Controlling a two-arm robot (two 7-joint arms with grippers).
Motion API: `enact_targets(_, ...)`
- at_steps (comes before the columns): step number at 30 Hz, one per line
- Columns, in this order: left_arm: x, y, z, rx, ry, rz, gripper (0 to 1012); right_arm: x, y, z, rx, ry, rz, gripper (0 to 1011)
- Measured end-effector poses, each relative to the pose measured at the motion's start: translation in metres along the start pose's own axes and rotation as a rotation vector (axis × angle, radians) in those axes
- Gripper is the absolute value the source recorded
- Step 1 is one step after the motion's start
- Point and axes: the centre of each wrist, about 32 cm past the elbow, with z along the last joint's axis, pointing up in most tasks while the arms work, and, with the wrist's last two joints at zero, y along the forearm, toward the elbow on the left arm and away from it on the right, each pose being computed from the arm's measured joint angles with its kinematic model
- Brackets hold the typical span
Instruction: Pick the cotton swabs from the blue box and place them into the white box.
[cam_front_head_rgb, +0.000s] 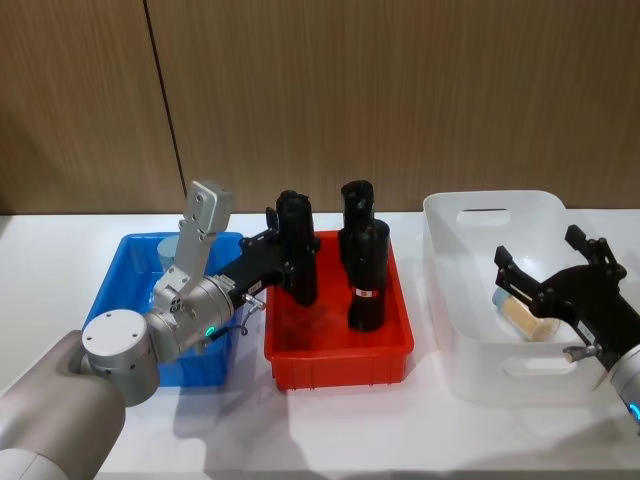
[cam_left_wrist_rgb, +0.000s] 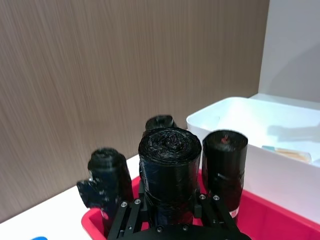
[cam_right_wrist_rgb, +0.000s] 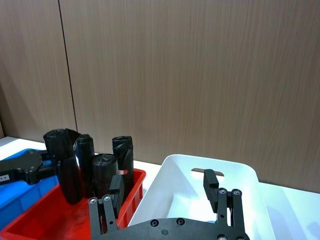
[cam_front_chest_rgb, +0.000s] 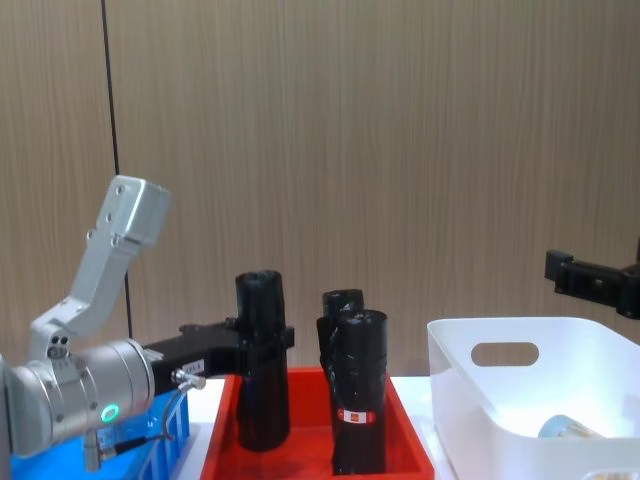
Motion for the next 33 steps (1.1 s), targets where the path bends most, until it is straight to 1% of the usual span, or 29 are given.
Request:
enact_targets(1,-0.001,0.0005,0.0019,-0.012,-0.004,0.001,470,0.0,0.0,0.0,0.0,0.0,0.0,1001)
enact_targets(2,-0.001,0.0005,0.0019,-0.012,-0.004,0.001,470,0.0,0.0,0.0,0.0,0.0,0.0,1002)
enact_targets(4,-0.0033,0.0021,0.0048,-0.032,-0.01,0.002,470,0.0,0.0,0.0,0.0,0.0,0.0,1002)
enact_targets(6,-0.0038,0.0024,0.0056,-0.037,-0.011,0.003,470,0.0,0.0,0.0,0.0,0.0,0.0,1002)
enact_targets(10,-0.0083,0.0049,0.0109,-0.062,-0.017,0.004,470,0.0,0.0,0.0,0.0,0.0,0.0,1002)
enact_targets(12,-0.0103,0.0064,0.0141,-0.071,-0.02,0.005,470,0.0,0.0,0.0,0.0,0.0,0.0,1002)
enact_targets(14,-0.0119,0.0076,0.0157,-0.075,-0.023,0.006,470,0.0,0.0,0.0,0.0,0.0,0.0,1002)
enact_targets(15,-0.014,0.0088,0.0183,-0.079,-0.026,0.005,470,0.0,0.0,0.0,0.0,0.0,0.0,1002)
enact_targets(20,-0.0201,0.0137,0.0265,-0.082,-0.04,0.006,470,0.0,0.0,0.0,0.0,0.0,0.0,1002)
enact_targets(21,-0.0227,0.0158,0.0292,-0.079,-0.043,0.008,470,0.0,0.0,0.0,0.0,0.0,0.0,1002)
enact_targets(23,-0.0254,0.0185,0.0321,-0.079,-0.047,0.008,470,0.0,0.0,0.0,0.0,0.0,0.0,1002)
enact_targets(24,-0.0283,0.021,0.0349,-0.077,-0.05,0.012,470,0.0,0.0,0.0,0.0,0.0,0.0,1002)
enact_targets(25,-0.0283,0.021,0.0349,-0.077,-0.05,0.012,470,0.0,0.0,0.0,0.0,0.0,0.0,1001)
enact_targets(26,-0.0315,0.0243,0.0378,-0.075,-0.053,0.013,470,0.0,0.0,0.0,0.0,0.0,0.0,1002)
enact_targets(27,-0.0326,0.0253,0.0386,-0.073,-0.053,0.016,470,0.0,0.0,0.0,0.0,0.0,0.0,1002)
enact_targets(28,-0.0359,0.0289,0.0416,-0.069,-0.055,0.019,470,0.0,0.0,0.0,0.0,0.0,0.0,1002)
enact_targets(30,-0.0393,0.0329,0.0444,-0.067,-0.057,0.023,470,0.0,0.0,0.0,0.0,0.0,0.0,1001)
enact_targets(31,-0.0419,0.0364,0.0468,-0.064,-0.057,0.026,470,0.0,0.0,0.0,0.0,0.0,0.0,1002)
enact_targets(33,-0.0446,0.0399,0.0491,-0.06,-0.056,0.029,470,0.0,0.0,0.0,0.0,0.0,0.0,1002)
